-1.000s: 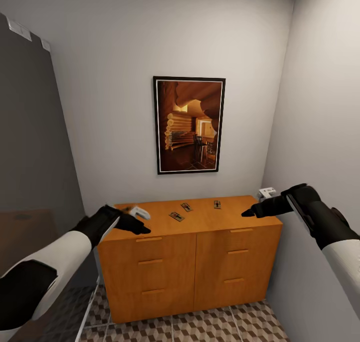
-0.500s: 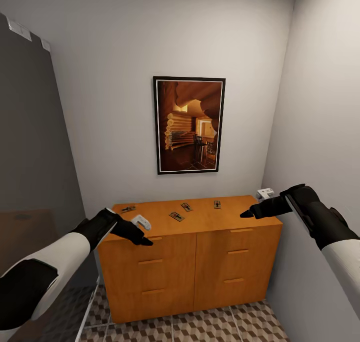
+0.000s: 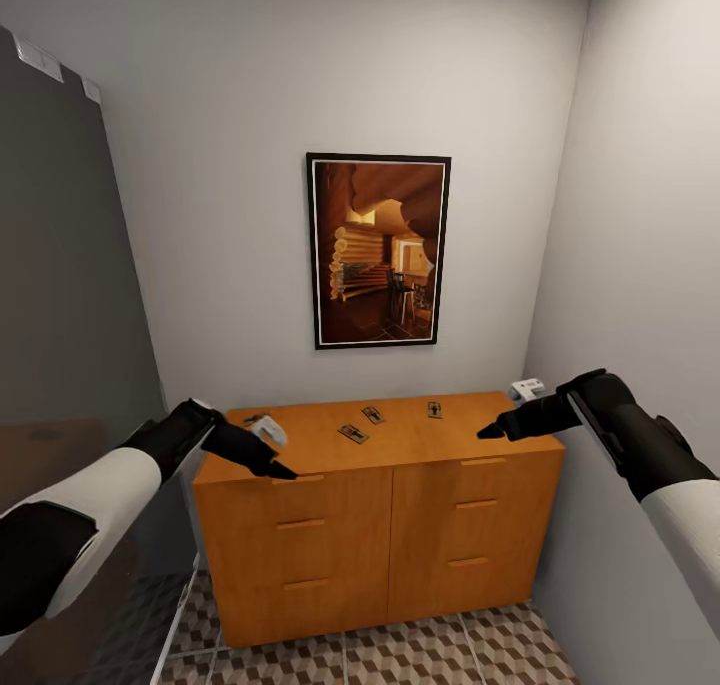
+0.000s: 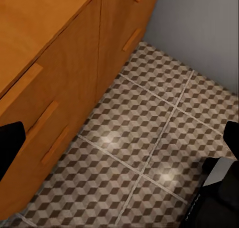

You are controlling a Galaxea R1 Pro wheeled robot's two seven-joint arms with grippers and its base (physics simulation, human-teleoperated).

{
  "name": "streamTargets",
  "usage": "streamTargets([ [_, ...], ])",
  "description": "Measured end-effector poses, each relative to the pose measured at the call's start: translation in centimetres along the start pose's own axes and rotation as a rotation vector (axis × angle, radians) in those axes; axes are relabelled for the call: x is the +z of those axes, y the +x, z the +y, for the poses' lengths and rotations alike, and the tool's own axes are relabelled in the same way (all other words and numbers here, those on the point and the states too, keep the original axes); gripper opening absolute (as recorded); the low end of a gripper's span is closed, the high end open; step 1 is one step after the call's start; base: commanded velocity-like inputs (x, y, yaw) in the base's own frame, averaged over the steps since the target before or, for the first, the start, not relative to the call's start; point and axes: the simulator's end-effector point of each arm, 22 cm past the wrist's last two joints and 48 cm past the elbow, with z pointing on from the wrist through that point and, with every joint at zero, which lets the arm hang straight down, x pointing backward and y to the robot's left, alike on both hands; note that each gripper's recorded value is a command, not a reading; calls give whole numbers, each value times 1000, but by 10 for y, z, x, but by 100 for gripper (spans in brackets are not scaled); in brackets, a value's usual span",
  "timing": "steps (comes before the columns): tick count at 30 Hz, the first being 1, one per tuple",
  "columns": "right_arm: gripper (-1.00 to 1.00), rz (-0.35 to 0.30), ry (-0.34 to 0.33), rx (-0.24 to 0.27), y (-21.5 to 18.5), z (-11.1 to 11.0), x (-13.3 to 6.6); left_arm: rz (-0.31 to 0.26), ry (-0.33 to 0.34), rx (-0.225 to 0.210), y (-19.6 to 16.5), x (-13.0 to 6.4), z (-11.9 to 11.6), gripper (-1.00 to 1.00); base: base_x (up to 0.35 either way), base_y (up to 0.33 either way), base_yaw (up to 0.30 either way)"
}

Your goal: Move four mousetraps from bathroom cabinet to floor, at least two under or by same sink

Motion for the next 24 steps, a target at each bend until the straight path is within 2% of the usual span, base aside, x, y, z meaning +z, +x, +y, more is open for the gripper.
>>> streamTargets([
  [8, 100, 16, -15, -15, 4, 6, 3, -14, 31, 22, 0, -8, -2, 100, 0, 0, 0],
  [24, 100, 17, -78, -17, 5, 17, 0, -16, 24, 30, 1, -11, 2, 100, 0, 0, 0],
])
